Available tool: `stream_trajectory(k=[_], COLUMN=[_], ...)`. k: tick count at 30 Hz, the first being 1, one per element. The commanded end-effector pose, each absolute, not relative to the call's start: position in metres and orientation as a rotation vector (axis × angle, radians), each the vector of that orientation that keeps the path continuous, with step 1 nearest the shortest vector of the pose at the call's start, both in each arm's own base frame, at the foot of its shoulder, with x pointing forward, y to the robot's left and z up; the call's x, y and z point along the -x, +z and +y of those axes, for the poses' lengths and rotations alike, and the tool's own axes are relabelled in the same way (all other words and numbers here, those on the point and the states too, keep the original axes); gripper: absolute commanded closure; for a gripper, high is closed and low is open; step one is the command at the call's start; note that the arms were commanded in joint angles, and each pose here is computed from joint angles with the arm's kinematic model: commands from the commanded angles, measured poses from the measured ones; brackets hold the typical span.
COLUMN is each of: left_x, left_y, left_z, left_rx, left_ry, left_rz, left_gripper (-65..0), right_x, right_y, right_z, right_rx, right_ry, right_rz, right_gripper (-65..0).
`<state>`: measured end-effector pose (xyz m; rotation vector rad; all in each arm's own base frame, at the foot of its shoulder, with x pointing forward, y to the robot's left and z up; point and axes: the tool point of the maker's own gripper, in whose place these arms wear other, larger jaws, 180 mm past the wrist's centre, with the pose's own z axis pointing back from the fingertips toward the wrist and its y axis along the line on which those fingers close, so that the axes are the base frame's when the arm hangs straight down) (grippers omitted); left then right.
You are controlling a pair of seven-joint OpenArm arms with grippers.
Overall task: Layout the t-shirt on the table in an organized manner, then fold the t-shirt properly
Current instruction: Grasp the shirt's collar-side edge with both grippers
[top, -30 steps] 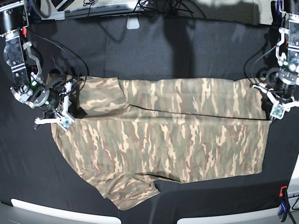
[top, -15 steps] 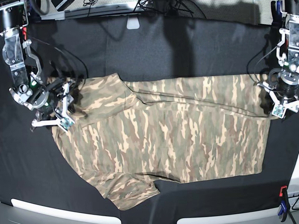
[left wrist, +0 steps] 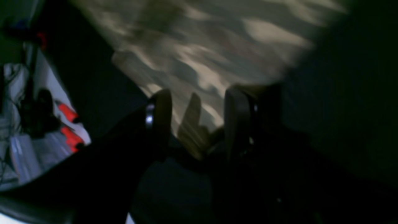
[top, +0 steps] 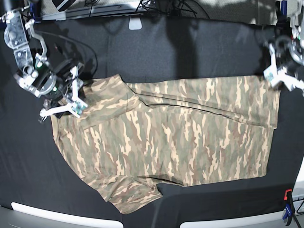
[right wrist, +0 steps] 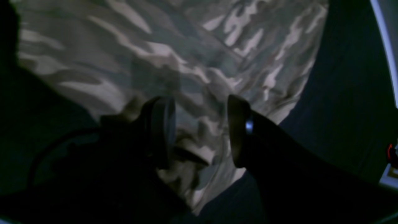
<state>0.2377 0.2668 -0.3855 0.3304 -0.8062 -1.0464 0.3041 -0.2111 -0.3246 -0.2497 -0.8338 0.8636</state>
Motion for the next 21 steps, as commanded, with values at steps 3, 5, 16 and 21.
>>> stream_trajectory(k=[3,5,16,21], left_x=[-0.231,-0.227,-0.226,-0.235], left_y=[-0.382,-0.387,-0.409,-0.403], left_z=[0.270,0.273,0.301,0.294], left_rx=[-0.372,-0.385,-0.414,-0.399], left_ry=[-1.144,-1.171,-1.188,-1.189], left_rz=[-0.805,-0.782,-0.716,-0.769], left_gripper=[-24.5,-24.5,-24.5,-24.5], right_x=[-0.311,-0.311,-0.311,-0.311], right_y=[-0.308,-0.307,-0.307,-0.307], right_z=[-0.211,-0.211,-0.213,-0.213], right_rx=[0.273,0.277,0.283,0.284], right_ry=[0.865,0.861,0.853,0.852], right_rz=[-0.881,-0.883,-0.876,-0.876], right_gripper=[-26.5,-26.5,-26.5,-26.5])
